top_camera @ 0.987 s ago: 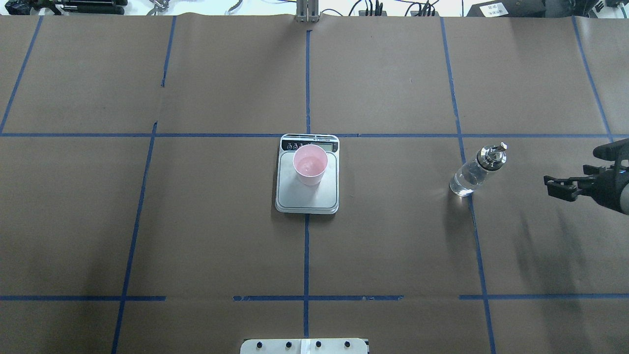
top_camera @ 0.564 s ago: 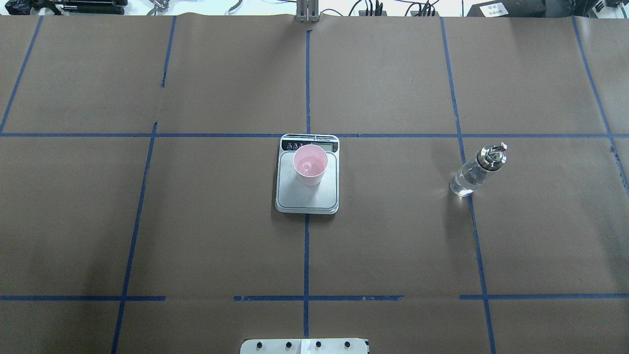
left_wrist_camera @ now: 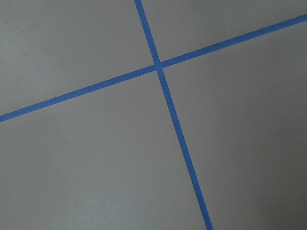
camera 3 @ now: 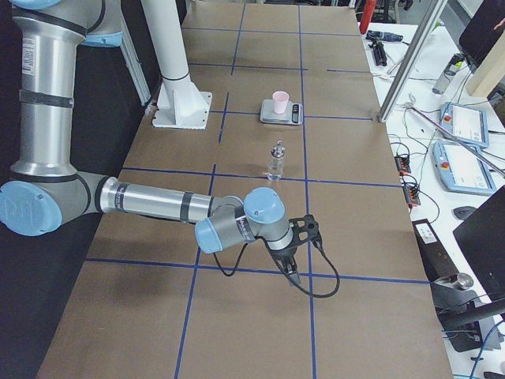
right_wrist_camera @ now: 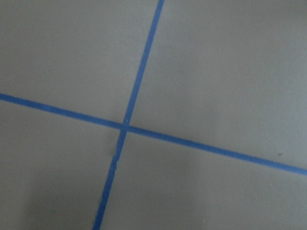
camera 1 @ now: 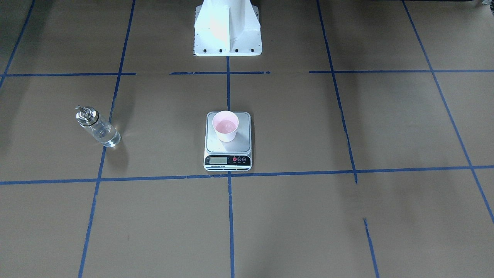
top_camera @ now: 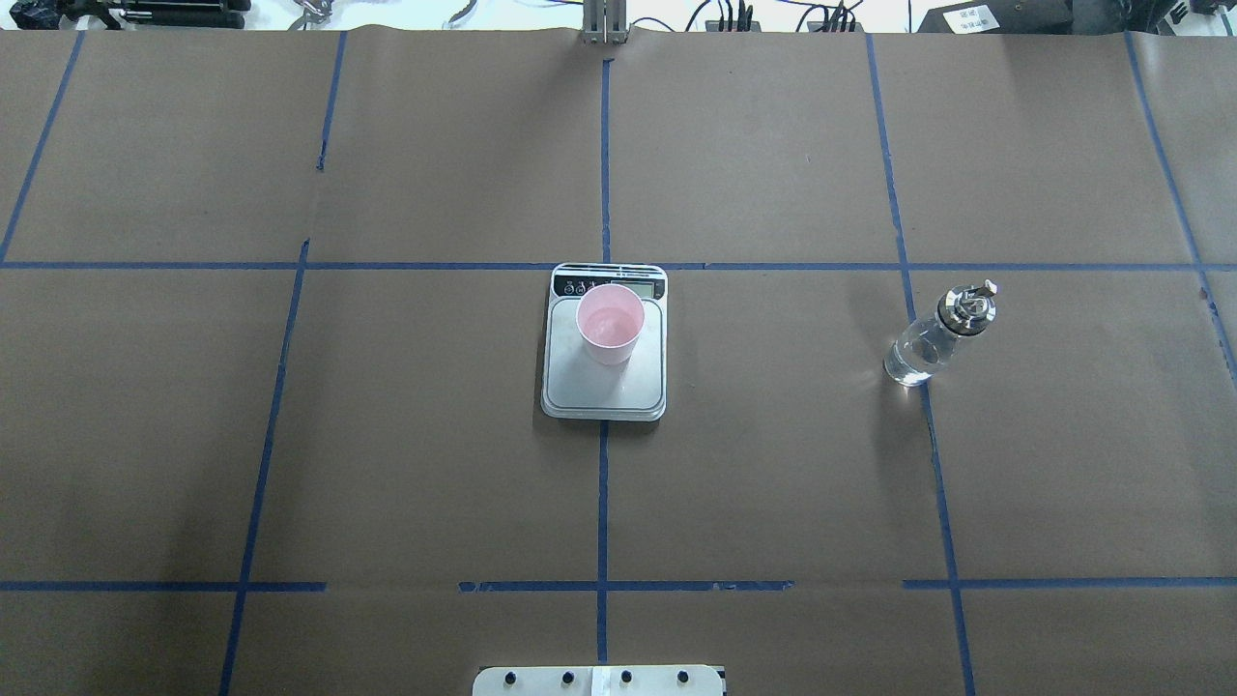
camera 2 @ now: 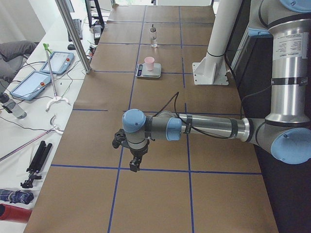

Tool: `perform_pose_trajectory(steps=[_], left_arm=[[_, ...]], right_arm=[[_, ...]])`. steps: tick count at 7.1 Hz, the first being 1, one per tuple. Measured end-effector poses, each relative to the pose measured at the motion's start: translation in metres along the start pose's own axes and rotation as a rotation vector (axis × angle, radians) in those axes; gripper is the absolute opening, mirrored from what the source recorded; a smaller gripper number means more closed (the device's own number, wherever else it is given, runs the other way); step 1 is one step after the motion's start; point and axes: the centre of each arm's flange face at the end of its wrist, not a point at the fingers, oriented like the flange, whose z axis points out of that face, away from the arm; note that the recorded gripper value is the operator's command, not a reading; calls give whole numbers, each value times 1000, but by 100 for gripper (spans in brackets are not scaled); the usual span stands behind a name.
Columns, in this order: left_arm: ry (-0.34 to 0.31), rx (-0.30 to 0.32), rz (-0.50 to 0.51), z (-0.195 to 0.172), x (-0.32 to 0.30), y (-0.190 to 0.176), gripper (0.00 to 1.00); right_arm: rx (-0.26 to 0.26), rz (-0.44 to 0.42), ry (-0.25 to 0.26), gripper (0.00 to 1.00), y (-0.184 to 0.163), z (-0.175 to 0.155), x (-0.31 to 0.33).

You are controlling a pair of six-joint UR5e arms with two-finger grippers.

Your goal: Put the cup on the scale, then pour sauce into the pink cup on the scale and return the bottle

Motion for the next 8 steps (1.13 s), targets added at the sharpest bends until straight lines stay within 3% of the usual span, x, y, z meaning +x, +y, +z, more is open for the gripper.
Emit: perform_pose_trajectory(steps=[2,4,6,8], left_arm=[[0,1,2,0,0,-1,100],[0,1,3,0,0,-1,100],[0,1,4,0,1,-1,100],[0,1,3,0,1,-1,100]], right_arm=[[-149,110,-49,100,39,21,9],[-246,140,-73,100,32,18,-16],[-301,156,-76,100,2,-7,-49],[-325,176,-72,100,7,-14,-54]])
